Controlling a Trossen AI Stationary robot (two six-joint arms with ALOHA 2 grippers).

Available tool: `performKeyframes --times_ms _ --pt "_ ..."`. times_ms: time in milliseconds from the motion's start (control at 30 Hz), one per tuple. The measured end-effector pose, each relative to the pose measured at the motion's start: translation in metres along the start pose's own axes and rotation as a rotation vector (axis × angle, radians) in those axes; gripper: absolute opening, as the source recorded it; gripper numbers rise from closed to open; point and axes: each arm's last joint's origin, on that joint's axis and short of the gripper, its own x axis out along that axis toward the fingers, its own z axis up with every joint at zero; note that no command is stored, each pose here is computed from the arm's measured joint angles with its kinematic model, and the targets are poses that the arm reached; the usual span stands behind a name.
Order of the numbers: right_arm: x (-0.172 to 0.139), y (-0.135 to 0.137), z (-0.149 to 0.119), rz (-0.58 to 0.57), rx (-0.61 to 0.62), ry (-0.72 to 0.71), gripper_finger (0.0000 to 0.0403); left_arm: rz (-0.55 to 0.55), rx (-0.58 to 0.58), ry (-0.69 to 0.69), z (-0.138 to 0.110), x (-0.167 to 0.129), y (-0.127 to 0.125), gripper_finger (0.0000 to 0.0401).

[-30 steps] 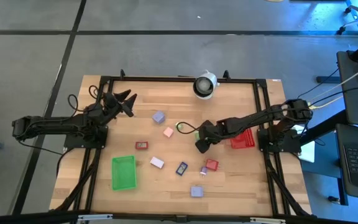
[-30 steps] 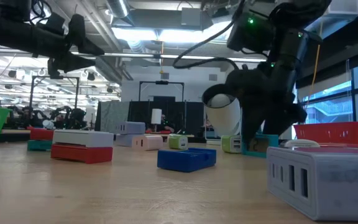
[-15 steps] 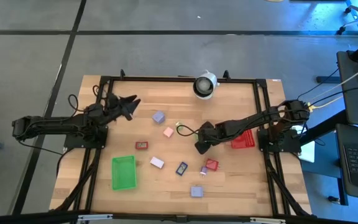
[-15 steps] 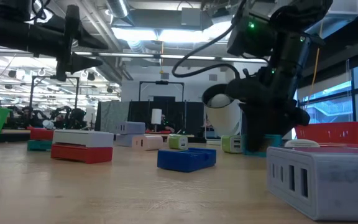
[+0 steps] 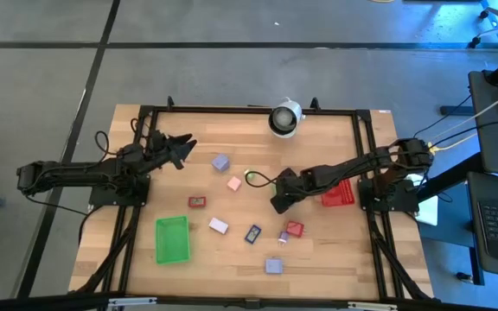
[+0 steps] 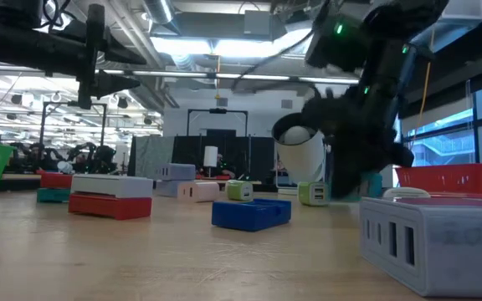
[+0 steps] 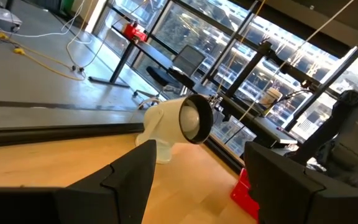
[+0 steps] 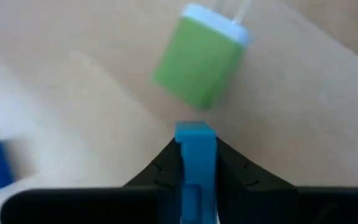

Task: Pick & Place Office items
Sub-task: Put the right light blue digital clock into the green bin

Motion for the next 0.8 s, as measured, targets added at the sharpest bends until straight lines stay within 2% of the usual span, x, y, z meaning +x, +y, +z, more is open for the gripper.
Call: performKeyframes --times_ms 167,267,400,600,700,800 --pt "-0.027 0.005 0.007 0.09 -0.006 -0.094 0.0081 -0.028 -0.05 0.02 -0.001 0.0 -0.001 0.024" --pt "-0.046 0.009 0.014 0.153 -0.01 -0.219 0.007 -0.114 -0.059 0.085 -0.003 0.0 -0.003 0.0239" --pt "-0.07 0.02 0.03 0.303 -0.059 -0.425 0.0055 -0.202 -0.059 0.153 -0.007 0.0 -0.009 0.0239" --pt "-0.093 0.033 0.056 0.501 -0.132 -0.706 0.0069 -0.255 -0.017 0.066 -0.008 0.004 -0.022 0.0239" --pt "-0.099 0.032 0.066 0.53 -0.135 -0.787 0.007 -0.277 0.01 0.031 -0.011 0.008 -0.028 0.0239" --pt "-0.103 0.028 0.075 0.55 -0.155 -0.834 0.0063 -0.247 0.025 0.04 -0.014 0.017 -0.036 0.0239"
